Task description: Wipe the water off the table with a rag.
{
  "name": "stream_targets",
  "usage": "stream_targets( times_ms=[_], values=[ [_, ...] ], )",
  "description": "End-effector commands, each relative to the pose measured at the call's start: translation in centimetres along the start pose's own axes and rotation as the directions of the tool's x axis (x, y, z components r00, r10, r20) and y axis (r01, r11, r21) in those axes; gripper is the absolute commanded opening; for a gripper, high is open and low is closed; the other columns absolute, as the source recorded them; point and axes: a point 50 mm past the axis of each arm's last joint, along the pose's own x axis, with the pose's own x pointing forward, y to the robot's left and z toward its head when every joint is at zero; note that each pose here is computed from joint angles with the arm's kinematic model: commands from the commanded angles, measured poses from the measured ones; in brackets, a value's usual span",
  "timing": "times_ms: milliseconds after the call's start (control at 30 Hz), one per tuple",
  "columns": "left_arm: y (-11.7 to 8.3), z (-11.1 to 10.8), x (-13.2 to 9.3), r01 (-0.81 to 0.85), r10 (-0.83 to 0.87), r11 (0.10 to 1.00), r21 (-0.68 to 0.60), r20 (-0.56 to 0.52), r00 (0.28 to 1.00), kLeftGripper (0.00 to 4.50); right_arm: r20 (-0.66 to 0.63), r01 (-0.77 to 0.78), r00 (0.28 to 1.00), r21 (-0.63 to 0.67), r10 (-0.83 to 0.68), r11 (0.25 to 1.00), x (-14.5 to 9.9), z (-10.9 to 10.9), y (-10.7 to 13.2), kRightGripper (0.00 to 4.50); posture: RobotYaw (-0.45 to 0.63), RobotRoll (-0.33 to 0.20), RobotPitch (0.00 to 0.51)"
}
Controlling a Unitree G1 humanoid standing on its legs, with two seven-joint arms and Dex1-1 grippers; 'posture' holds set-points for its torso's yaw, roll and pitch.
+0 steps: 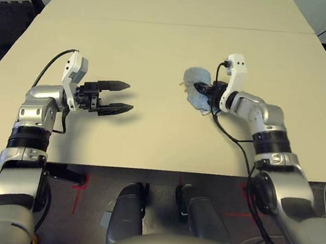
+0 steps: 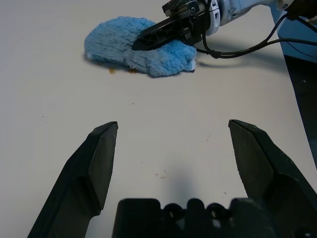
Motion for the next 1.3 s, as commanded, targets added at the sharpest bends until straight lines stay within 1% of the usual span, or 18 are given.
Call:
stream_targets(
  times_ms=[33, 267, 367, 600, 633, 800, 967, 1067, 1133, 1300],
  values=[
    [-0.3, -0.1, -0.1, 0.003, -0.003, 1.0, 0.007, -0.017, 1.0, 4.5, -0.025, -0.034, 0.999, -0.023, 0.033, 0.999, 1.6, -0.3, 1.3, 0.14, -0.17, 0.0, 0.14],
    [-0.5, -0.3, -0.2, 0.0, 0.0, 1.0, 0.002, -0.016, 1.0, 4.5, -0.06, -0.078, 0.996, -0.088, 0.073, 0.993, 3.1, -0.8, 2.7, 0.14, -0.16, 0.0, 0.14],
    [-0.6, -0.3, -0.2, 0.001, -0.001, 1.0, 0.001, -0.015, 1.0, 4.5, -0.058, -0.067, 0.996, -0.099, 0.062, 0.993, 2.9, -0.7, 2.3, 0.14, -0.16, 0.0, 0.142],
    [-0.5, -0.4, -0.1, 0.002, -0.002, 1.0, -0.002, -0.018, 1.0, 4.5, -0.04, -0.016, 0.999, -0.119, 0.011, 0.993, 1.2, 0.5, -0.2, 0.14, -0.16, 0.0, 0.142],
    [-0.5, -0.4, -0.1, 0.002, -0.002, 1.0, -0.002, -0.018, 1.0, 4.5, -0.037, -0.009, 0.999, -0.124, 0.005, 0.992, 0.9, 0.8, -0.6, 0.14, -0.18, 0.0, 0.141],
    [-0.4, -0.4, 0.2, 0.008, -0.008, 1.0, -0.001, -0.016, 1.0, 4.5, -0.029, 0.021, 0.999, -0.147, -0.025, 0.989, -0.8, 2.1, -2.3, 0.14, -0.19, 0.0, 0.138],
    [-0.2, -0.4, 0.5, 0.014, -0.014, 1.0, 0.001, -0.014, 1.0, 4.5, -0.034, 0.085, 0.995, -0.196, -0.093, 0.977, -3.8, 3.2, -4.9, 0.14, -0.2, 0.0, 0.134],
    [-0.1, -0.3, 0.6, 0.016, -0.016, 1.0, 0.003, -0.012, 1.0, 4.5, -0.034, 0.112, 0.992, -0.21, -0.121, 0.971, -5.0, 3.5, -5.9, 0.14, -0.21, 0.0, 0.132],
    [-0.1, -0.3, 0.7, 0.017, -0.017, 1.0, 0.003, -0.011, 1.0, 4.5, -0.033, 0.143, 0.988, -0.223, -0.154, 0.964, -6.4, 4.0, -6.9, 0.14, -0.21, 0.0, 0.131],
    [0.0, -0.4, 0.9, 0.022, -0.022, 1.0, 0.004, -0.007, 1.0, 4.5, -0.023, 0.171, 0.983, -0.22, -0.181, 0.96, -8.6, 4.6, -7.9, 0.14, -0.22, 0.0, 0.127]
  ],
)
